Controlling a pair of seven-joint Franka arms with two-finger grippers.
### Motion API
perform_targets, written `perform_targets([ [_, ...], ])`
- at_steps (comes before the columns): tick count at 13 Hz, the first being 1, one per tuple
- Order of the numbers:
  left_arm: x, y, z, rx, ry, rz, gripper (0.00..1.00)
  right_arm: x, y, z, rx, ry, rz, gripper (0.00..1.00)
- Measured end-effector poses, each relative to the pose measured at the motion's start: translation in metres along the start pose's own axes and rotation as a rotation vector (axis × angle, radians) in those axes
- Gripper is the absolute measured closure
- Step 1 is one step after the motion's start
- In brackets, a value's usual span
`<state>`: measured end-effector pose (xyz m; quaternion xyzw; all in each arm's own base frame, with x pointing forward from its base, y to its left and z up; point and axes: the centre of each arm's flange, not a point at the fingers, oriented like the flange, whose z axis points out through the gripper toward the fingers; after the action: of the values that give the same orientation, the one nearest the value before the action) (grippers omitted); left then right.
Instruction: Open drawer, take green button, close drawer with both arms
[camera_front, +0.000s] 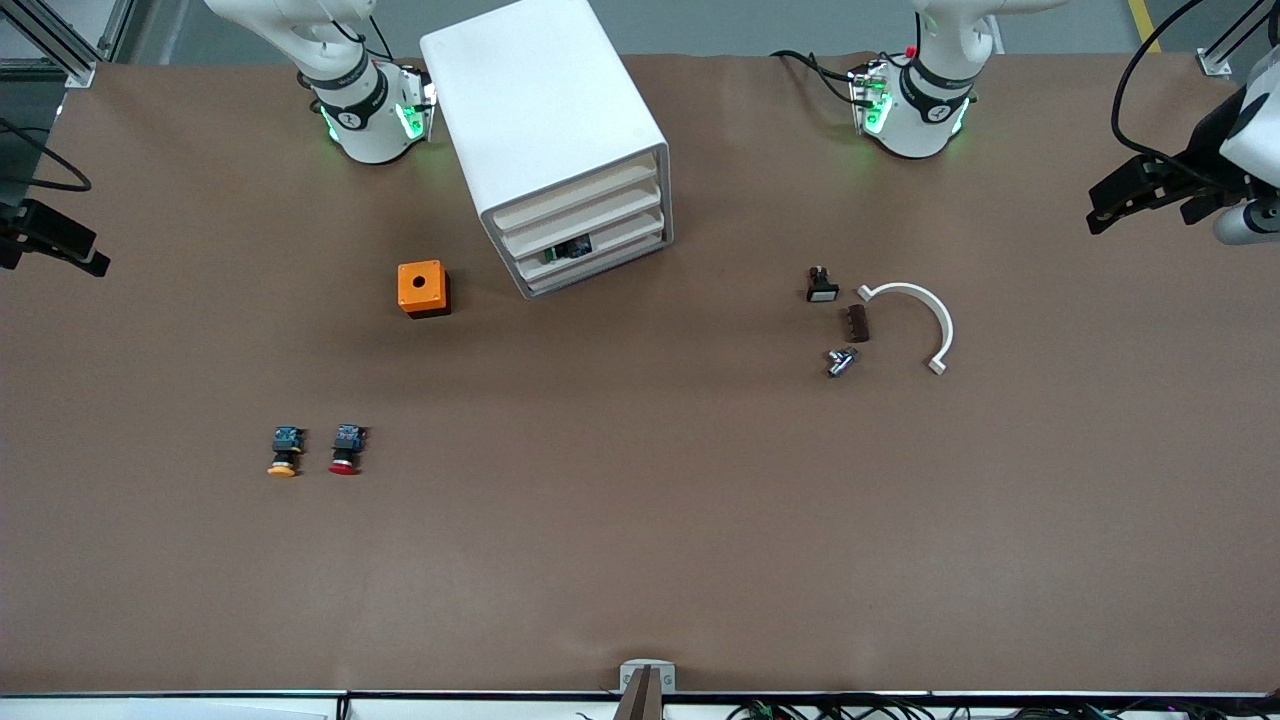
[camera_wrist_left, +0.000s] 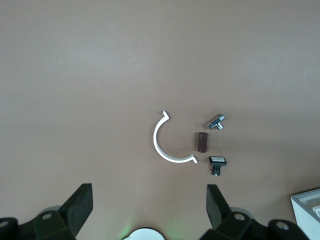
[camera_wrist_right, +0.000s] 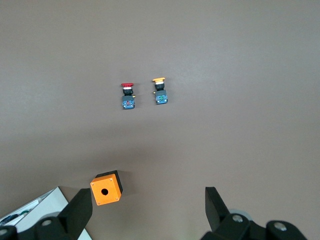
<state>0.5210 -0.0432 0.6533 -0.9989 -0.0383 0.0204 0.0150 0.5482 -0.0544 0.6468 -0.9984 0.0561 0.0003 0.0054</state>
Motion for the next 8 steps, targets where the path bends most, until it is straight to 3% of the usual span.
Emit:
perform_targets([
  [8, 0.007, -0.005, 0.011, 0.001, -0.025, -0.010, 0.00, 0.000, 0.001, 0.000, 0.000, -0.004, 0.002, 0.00],
])
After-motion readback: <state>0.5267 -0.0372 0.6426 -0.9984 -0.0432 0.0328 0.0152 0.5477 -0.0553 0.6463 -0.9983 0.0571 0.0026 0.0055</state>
